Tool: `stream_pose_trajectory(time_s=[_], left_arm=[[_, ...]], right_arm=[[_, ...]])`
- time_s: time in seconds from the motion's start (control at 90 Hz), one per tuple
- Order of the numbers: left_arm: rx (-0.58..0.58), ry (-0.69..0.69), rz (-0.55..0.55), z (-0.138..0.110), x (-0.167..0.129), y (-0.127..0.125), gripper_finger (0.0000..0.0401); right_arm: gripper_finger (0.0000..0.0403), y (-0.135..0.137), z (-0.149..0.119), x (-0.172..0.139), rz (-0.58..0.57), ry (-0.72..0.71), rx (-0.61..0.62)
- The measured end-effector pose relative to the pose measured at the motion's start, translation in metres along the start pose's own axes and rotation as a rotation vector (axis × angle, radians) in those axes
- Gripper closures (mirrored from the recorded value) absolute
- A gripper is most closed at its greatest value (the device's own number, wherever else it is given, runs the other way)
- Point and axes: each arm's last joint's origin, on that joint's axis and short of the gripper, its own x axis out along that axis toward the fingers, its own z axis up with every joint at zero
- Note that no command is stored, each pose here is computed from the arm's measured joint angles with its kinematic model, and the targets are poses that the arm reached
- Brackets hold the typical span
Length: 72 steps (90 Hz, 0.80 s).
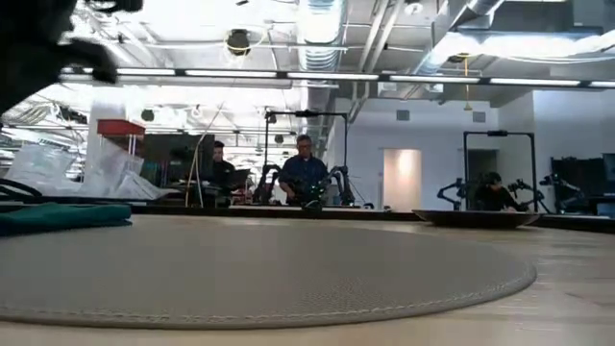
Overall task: Set table place
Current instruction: Put the green fork on top of the blue table napkin
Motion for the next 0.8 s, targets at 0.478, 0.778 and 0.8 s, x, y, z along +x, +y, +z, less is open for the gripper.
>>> stream_pose_trajectory(time_s=[0.478, 0.778, 0.8], left_arm=[[0.189, -0.002, 0.246, 0.011, 0.021, 0.022, 0.0401], [0.211, 0.026, 0.208, -0.005, 0.053, 0.02, 0.0401], [0.21, 0.025, 0.213, -0.005, 0.054, 0.02, 0.0401]], right_arm=[[0.0266, 0.005, -0.002, 0.005, -0.003, 0.0, 0.034], [0.0266, 0.005, -0.003, 0.004, 0.0, 0.0, 0.056], [0.0266, 0.005, -0.003, 0.004, 0.0, 0.0, 0.057]])
